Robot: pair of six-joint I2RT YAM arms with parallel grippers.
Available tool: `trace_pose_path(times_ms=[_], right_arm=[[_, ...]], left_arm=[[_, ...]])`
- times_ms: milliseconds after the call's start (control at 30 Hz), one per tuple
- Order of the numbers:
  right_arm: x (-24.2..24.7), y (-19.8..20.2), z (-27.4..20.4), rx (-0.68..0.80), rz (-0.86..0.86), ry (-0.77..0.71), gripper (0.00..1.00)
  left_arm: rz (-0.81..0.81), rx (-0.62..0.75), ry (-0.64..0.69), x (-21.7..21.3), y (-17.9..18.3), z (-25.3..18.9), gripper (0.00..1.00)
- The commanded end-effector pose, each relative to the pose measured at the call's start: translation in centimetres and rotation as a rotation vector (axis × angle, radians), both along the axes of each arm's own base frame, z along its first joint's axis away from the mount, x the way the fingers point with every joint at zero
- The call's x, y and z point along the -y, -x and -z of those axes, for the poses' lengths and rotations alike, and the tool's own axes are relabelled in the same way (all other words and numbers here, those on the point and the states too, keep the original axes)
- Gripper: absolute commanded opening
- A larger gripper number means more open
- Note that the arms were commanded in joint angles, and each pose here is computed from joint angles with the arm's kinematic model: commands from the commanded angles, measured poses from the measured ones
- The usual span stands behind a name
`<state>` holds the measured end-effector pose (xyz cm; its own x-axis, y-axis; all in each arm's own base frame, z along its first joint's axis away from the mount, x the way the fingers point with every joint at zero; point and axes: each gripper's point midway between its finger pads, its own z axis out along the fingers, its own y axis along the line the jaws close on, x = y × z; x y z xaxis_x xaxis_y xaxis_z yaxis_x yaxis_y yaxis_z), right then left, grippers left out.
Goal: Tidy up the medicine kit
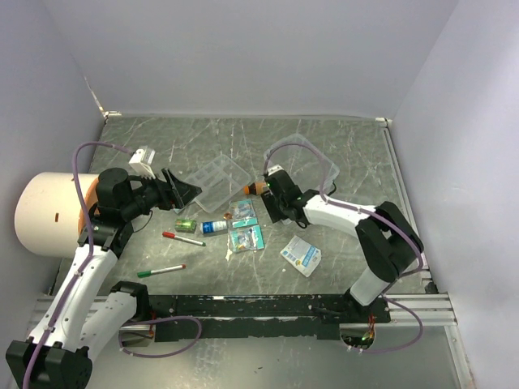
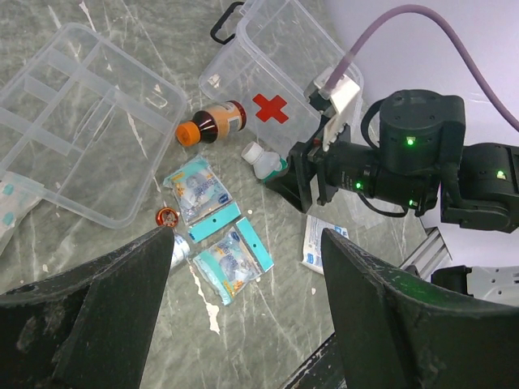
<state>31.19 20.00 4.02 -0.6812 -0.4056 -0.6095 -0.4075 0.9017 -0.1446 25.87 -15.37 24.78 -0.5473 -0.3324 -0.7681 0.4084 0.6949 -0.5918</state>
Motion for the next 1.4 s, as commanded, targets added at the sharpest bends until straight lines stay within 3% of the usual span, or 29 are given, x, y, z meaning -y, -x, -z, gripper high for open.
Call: trace_pose_path(times_ms=[0, 567, 800, 900, 1133, 1367], right_arm=[[-0.8, -0.9, -0.3, -0.008, -0.052, 0.025, 0.57], [-2.4, -1.5, 1.2, -0.082, -0.053, 0.018, 0.50], [-2.2, -1.3, 1.3, -0.098, -0.047, 0.035, 0.46], [-2.1, -1.3, 1.5, -0.106, -0.046, 0.040, 0.51], [-2.6, -1.3, 1.6, -0.122, -0.080, 0.040, 0.53], [-3.2, -2.1, -1.0, -0.057, -0.031, -0.028, 0.34]], left_arm=[[0.003, 0.046, -0.009, 0.0, 0.0, -1.1, 0.84], [-0.011, 0.048, -0.017, -0.2, 0.1, -1.1, 0.85], [-0.029, 0.041, -0.022, -0.5, 0.0, -1.1, 0.93], [-0.032, 0.041, -0.025, -0.5, 0.0, -1.1, 0.97], [-0.024, 0.043, -0.023, -0.4, 0.1, -1.1, 0.95], [-0.023, 0.041, -0.024, -0.4, 0.1, -1.0, 0.94]])
